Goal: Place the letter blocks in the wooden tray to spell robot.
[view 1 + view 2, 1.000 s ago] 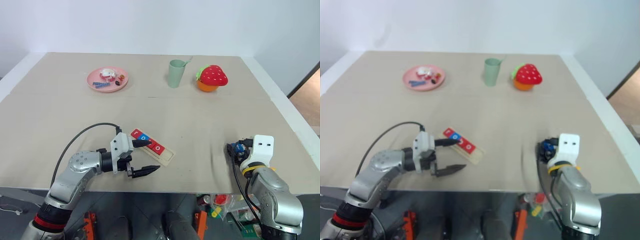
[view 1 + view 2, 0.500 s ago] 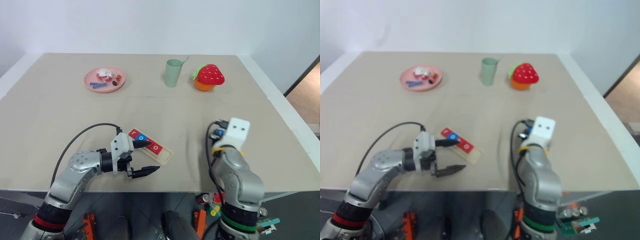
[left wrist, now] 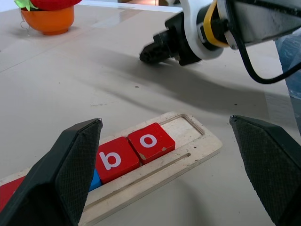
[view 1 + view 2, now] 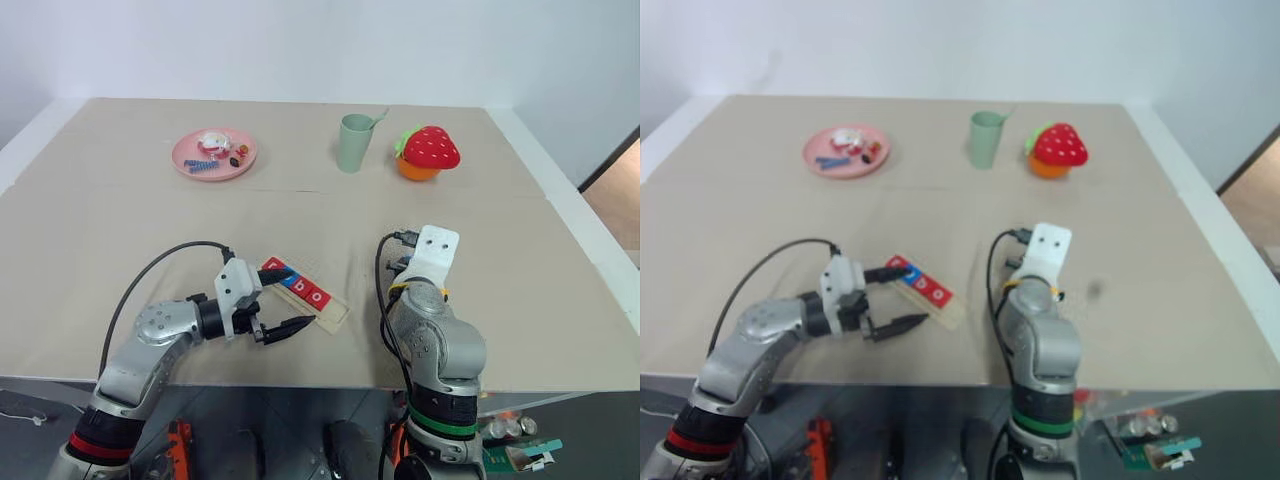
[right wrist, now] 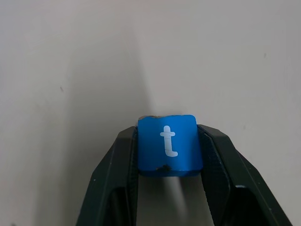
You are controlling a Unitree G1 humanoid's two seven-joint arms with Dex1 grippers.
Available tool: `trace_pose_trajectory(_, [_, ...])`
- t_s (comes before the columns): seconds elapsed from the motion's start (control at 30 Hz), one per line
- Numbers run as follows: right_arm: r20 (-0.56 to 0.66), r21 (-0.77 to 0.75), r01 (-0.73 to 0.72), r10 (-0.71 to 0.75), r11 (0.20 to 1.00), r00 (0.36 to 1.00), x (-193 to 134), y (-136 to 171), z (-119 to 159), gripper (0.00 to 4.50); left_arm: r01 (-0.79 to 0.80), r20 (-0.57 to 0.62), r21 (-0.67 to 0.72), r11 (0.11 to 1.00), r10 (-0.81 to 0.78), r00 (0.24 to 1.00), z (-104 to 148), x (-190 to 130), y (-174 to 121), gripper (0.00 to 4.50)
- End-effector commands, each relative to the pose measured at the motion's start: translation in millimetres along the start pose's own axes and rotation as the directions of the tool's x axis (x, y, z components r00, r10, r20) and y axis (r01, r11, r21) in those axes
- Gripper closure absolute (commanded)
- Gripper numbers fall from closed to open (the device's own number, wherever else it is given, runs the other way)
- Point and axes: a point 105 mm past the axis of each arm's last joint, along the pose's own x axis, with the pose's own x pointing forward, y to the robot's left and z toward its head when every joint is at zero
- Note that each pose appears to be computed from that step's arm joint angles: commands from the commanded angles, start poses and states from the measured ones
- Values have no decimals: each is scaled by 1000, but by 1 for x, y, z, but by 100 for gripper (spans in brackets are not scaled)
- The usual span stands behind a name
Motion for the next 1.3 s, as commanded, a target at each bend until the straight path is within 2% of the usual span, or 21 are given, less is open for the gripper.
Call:
trace_pose_trajectory(0.03, [-60, 89, -112, 117, 990, 991, -15, 37, -8, 327, -4, 27, 34, 999, 4, 1000, 9, -1, 1, 0])
trace_pose_trajectory(0.2, [-74, 95, -150, 157, 984, 985, -15, 43, -10, 327, -5, 23, 32, 999, 4, 1000, 8, -1, 0, 0])
trace_pose_trajectory(0.27, [-61, 104, -161, 168, 981, 984, -18, 43, -6, 221, -4, 21, 30, 1000, 3, 1000, 7, -1, 0, 0])
trace_pose_trajectory(0.37, [-32, 107, -171, 175, 980, 984, -21, 39, 3, 113, 4, 16, 25, 1000, -5, 1000, 5, -1, -2, 0])
trace_pose_trajectory(0.47, [19, 85, -194, 193, 977, 981, -26, 29, 19, 15, 13, 11, 23, 1000, -13, 1000, 4, -1, -4, 0])
trace_pose_trajectory(0.5, [43, 76, -215, 212, 974, 976, -29, 25, 26, 4, 16, 10, 23, 1000, -16, 1000, 3, -1, -5, 0])
trace_pose_trajectory(0.63, [102, 16, -308, 305, 951, 947, -37, 12, 46, 4, 27, 10, 26, 999, -27, 1000, 2, 0, -6, 0])
trace_pose_trajectory(0.73, [112, -111, -420, 432, 901, 895, -31, -12, 56, 4, 46, 13, 46, 998, -47, 999, 3, 2, -7, 0])
trace_pose_trajectory(0.77, [111, -180, -415, 438, 892, 892, -27, -22, 58, 4, 51, 13, 51, 997, -52, 999, 3, 2, -7, 0])
trace_pose_trajectory(0.87, [60, -366, -525, 582, 768, 811, -15, -39, 54, 4, 60, 21, 55, 997, -61, 998, 3, 4, -8, 0])
trace_pose_trajectory(1.0, [-13, -479, -612, 692, 629, 721, 1, -66, 46, 4, 63, 30, 60, 996, -65, 997, 5, 5, -9, 0])
trace_pose_trajectory(1.2, [-72, -523, -727, 828, 444, 557, 4, -73, 46, 4, 61, 25, 66, 996, -62, 998, 5, 3, -8, 0])
trace_pose_trajectory(1.3, [-118, -548, -750, 854, 370, 507, 8, -70, 41, 4, 58, 25, 66, 996, -60, 998, 4, 2, -8, 0])
